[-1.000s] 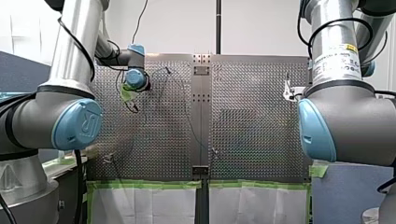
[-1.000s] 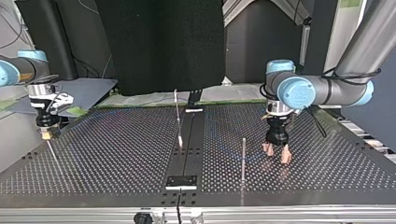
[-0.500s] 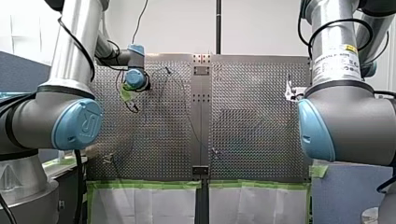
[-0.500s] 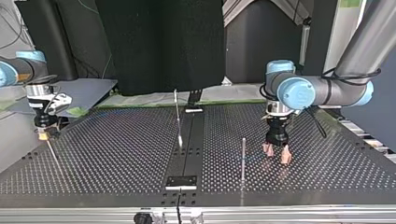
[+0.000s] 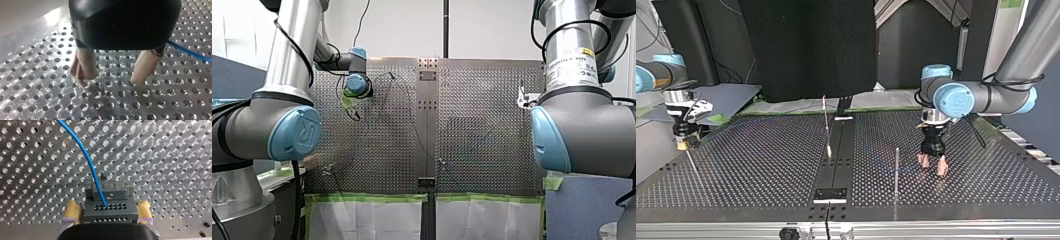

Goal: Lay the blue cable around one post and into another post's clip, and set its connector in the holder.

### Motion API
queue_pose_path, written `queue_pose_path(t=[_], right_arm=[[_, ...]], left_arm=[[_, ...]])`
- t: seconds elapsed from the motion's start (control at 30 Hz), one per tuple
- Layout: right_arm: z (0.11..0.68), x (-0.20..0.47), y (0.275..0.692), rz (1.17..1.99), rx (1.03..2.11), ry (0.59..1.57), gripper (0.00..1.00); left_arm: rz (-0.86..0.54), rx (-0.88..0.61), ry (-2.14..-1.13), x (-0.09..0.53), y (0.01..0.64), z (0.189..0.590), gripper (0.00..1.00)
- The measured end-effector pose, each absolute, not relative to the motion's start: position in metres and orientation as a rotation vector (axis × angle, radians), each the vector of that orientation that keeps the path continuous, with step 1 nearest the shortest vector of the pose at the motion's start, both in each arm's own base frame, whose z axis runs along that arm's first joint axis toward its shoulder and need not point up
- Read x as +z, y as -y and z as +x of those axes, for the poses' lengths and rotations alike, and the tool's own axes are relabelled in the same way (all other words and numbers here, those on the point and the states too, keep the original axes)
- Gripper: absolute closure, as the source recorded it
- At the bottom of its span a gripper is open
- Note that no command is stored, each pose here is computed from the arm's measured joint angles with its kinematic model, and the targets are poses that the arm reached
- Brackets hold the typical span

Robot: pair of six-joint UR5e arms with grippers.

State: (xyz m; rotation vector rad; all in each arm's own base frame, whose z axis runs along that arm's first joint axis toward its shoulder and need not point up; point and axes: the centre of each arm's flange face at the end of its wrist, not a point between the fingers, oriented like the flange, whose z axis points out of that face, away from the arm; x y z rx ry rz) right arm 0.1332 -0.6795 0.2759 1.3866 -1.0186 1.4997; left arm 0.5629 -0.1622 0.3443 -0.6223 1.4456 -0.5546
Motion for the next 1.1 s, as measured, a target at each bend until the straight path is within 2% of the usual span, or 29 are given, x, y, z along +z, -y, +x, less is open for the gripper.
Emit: queue_pose_path(t=[0.77,1.1], right_arm=[[0.133,0.276,0.68,1.387,1.5,1.019,0.0],[0.133,0.276,0.68,1.387,1.5,1.019,0.0]], left_arm=[[-0.621,-0.547,-1.486,0.343,0.163,0.558,0.0],[-0.592,-0.546,-1.498,0.365,0.169,0.542,0.0]])
